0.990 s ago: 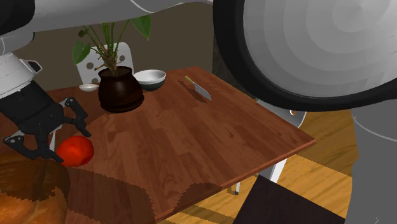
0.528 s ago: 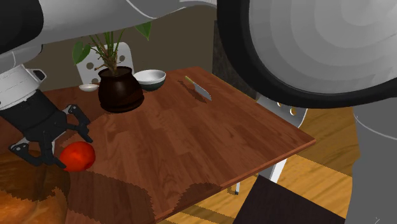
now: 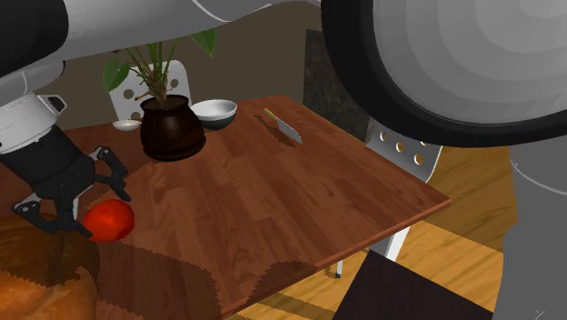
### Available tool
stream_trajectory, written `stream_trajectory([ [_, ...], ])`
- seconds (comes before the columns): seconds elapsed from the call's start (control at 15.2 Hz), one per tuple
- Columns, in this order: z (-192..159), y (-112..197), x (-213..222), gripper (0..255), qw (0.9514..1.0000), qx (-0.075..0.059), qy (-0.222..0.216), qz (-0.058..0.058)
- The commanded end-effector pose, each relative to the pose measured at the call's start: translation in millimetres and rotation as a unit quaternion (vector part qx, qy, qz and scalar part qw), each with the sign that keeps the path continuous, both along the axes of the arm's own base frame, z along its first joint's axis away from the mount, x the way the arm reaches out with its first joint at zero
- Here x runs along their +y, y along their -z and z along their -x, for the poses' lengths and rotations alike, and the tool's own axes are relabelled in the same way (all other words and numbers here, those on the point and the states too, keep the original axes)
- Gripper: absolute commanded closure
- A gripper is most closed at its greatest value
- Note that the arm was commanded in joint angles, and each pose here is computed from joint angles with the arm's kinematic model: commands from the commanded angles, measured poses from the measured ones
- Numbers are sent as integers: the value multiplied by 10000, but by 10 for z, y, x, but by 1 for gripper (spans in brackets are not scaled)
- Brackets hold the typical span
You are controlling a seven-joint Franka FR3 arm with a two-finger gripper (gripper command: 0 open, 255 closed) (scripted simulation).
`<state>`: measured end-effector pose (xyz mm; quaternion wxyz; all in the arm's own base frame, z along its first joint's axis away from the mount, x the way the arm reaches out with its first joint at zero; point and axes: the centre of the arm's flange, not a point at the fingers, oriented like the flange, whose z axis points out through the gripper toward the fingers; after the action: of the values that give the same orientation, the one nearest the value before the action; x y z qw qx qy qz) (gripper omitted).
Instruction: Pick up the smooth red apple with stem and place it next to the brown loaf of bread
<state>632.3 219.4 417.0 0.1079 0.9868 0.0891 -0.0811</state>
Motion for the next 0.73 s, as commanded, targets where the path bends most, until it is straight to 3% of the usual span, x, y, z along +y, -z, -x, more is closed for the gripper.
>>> stream_trajectory([
  [0.0, -1, 689, 19, 255, 9995, 293, -30, 69],
  [0.46, -1, 689, 19, 255, 9995, 293, -30, 69],
  [0.53, 24, 754, -35, 0, 9996, 289, -32, 63],
  [0.66, 163, 820, -14, 0, 9996, 285, -33, 66],
])
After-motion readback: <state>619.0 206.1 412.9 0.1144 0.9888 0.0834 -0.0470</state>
